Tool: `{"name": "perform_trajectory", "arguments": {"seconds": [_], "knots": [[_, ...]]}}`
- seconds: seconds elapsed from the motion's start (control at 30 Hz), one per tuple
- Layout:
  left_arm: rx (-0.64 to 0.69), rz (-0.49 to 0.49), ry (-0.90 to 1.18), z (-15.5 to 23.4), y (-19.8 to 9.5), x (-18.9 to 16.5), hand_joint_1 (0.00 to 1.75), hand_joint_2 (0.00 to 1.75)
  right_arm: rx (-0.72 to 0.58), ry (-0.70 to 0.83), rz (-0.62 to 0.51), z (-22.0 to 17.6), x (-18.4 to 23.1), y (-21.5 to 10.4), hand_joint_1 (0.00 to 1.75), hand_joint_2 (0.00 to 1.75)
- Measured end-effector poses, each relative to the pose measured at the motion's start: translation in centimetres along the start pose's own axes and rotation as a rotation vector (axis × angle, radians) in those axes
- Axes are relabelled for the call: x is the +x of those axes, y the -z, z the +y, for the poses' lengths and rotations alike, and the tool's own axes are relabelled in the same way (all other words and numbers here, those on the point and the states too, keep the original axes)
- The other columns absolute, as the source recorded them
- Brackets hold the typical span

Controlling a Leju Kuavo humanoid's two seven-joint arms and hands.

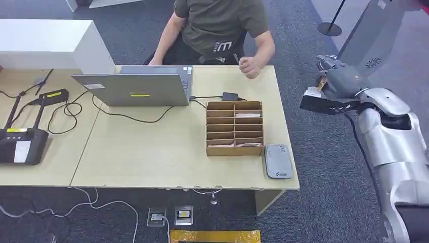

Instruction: Pass the card to the sensor for recognition and then transmit it.

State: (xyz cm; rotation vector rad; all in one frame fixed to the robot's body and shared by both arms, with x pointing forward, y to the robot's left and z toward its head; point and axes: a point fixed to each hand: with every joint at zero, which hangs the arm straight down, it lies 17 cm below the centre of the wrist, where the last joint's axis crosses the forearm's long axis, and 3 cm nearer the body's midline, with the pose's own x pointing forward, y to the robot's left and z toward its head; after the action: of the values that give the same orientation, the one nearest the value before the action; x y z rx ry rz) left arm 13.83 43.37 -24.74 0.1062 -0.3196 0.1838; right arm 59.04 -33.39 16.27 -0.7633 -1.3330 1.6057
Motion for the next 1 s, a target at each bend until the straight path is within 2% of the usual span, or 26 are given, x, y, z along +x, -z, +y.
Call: {"name": "perform_trajectory", "arguments": {"seconds": [0.2,0.37,0.47,0.67,1.0], "knots": [[-0.006,0.003,-0.008,-0.6,0.1,-0.2,0.00,0.00,0.085,0.057,-0.008,6.0,1.2,-0.8,1.75,1.75],[-0.004,0.010,-0.008,-0.8,0.1,-0.4,0.00,0.00,0.186,0.139,-0.004,13.2,2.6,-2.8,1.75,1.75],[-0.004,0.010,-0.011,-0.8,0.1,-0.4,0.00,0.00,0.222,0.161,-0.010,15.8,3.6,-3.6,1.75,1.75],[-0.004,0.008,-0.020,-0.8,0.1,-0.4,0.00,0.00,0.242,0.194,-0.031,17.7,5.5,-4.0,1.75,1.75],[-0.004,0.007,-0.027,-0.7,0.1,-0.3,0.00,0.00,0.245,0.210,-0.058,18.5,7.4,-3.7,1.75,1.75]]}}
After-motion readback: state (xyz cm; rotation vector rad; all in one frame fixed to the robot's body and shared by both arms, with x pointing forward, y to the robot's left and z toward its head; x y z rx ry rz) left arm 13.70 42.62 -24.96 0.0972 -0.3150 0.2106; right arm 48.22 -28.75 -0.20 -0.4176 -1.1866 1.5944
